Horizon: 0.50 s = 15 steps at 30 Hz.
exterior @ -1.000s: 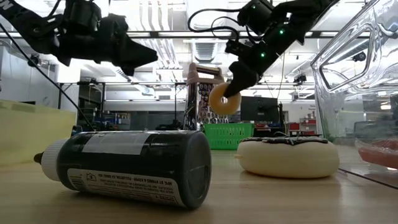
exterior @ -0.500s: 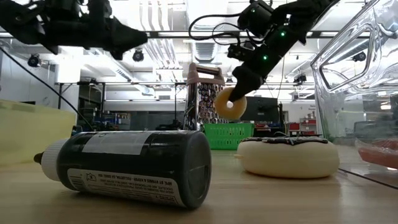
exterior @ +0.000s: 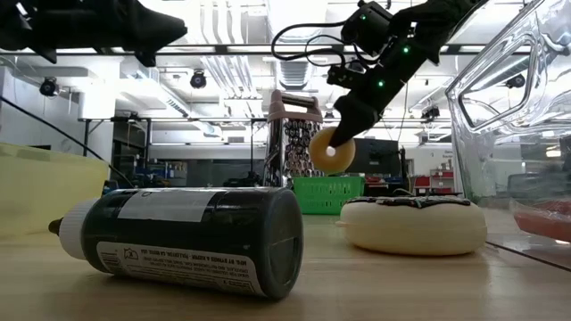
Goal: Pick & Place Food Item
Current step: Put the pink donut into the green bin
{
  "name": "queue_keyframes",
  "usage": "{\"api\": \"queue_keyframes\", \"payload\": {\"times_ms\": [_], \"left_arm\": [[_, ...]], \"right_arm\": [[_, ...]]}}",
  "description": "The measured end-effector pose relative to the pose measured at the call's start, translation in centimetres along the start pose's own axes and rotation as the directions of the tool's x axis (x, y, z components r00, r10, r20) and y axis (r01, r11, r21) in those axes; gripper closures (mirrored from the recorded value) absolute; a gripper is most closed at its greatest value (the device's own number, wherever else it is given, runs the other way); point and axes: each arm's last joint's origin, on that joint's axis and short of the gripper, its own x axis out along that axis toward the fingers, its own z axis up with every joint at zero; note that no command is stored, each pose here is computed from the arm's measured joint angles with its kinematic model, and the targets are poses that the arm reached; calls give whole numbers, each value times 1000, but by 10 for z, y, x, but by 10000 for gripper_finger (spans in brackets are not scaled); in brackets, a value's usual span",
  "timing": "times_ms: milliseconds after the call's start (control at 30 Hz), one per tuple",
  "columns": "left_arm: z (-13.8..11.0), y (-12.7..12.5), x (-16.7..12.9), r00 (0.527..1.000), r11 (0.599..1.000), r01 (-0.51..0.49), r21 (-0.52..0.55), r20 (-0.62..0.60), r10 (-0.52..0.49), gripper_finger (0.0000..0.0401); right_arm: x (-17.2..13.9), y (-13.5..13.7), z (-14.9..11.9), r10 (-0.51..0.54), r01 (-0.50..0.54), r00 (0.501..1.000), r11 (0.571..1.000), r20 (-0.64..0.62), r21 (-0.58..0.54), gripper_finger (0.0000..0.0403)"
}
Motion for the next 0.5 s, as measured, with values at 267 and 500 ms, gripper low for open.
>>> {"api": "queue_keyframes", "payload": {"times_ms": [267, 500], "left_arm": [[2, -1, -2, 1000, 1000, 2, -1, 8, -2, 282], [2, -1, -2, 1000, 1000, 1, -1, 8, -1, 282]], "right_arm": [[2, -4, 0, 84, -84, 996, 996, 4, 37, 392], [4, -11, 4, 189, -187, 982, 979, -17, 84, 392]]}}
